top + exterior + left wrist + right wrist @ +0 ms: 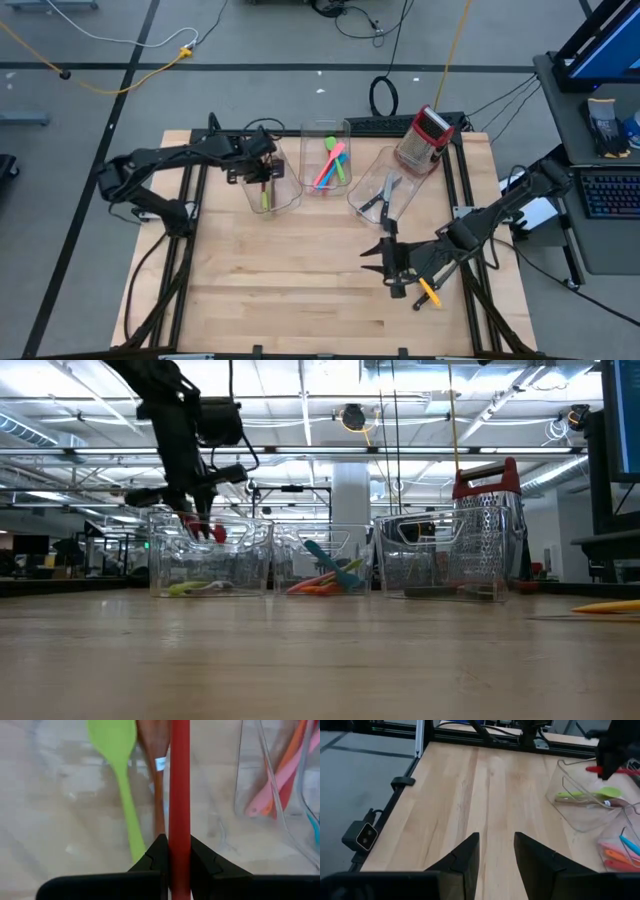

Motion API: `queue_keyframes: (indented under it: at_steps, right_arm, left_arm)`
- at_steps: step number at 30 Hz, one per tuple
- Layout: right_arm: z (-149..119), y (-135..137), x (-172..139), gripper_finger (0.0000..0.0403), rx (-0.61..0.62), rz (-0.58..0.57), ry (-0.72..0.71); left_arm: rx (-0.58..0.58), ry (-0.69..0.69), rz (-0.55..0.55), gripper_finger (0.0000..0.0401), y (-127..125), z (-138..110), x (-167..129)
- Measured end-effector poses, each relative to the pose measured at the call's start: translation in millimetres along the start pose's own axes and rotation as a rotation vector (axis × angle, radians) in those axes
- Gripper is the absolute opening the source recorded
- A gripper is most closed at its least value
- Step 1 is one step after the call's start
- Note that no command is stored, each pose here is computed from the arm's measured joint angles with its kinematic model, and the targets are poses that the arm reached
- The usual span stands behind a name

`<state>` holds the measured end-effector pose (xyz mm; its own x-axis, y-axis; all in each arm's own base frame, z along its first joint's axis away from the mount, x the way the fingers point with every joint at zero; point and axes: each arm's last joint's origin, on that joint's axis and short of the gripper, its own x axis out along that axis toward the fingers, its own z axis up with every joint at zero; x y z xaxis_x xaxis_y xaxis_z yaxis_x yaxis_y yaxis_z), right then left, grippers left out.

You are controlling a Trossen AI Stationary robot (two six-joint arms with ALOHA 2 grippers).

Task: Pick & Place Kitchen Items
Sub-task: Put the red serving spoon in the left bin

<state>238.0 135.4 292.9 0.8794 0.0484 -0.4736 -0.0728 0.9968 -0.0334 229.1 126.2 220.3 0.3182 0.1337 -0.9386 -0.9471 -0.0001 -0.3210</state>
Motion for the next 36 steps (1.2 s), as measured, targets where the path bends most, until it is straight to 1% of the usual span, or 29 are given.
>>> queue_keyframes:
  at_steps: [3, 6, 9, 14, 19, 30, 36]
  right_arm:
    - [0.4, -0.3, -0.8, 0.0116, 0.005, 0.001, -0.003]
    - [0.1, 0.6, -1.0, 0.0116, 0.003, 0.005, -0.001]
    - [-0.1, 1.8, -1.5, 0.0116, 0.004, 0.009, -0.001]
    - [-0.1, 1.9, -1.6, 0.0116, 0.01, 0.01, -0.002]
    - [-1.2, 1.6, -1.6, 0.0116, 0.022, 0.007, 0.009]
    - [-2.2, 1.2, -1.4, 0.0116, 0.018, 0.003, 0.018]
    - [-2.2, 1.2, -1.4, 0.0116, 0.018, 0.002, 0.018]
  left_arm:
    - [0.015, 0.024, 0.006, 0.0029, -2.0, 6.7, 15.2]
    - [0.0, 0.027, 0.012, 0.0029, -2.5, 14.1, 27.8]
    - [-0.008, 0.061, 0.0, 0.0029, -3.8, 18.6, 40.2]
    - [-0.006, 0.111, 0.023, 0.0029, -3.8, 18.4, 55.9]
    - [0.012, 0.122, 0.056, 0.0029, -3.6, 14.8, 60.3]
    - [0.015, 0.125, 0.063, 0.0087, -2.9, 14.4, 60.5]
    - [0.032, 0.14, 0.054, 0.0141, -3.0, 14.0, 60.3]
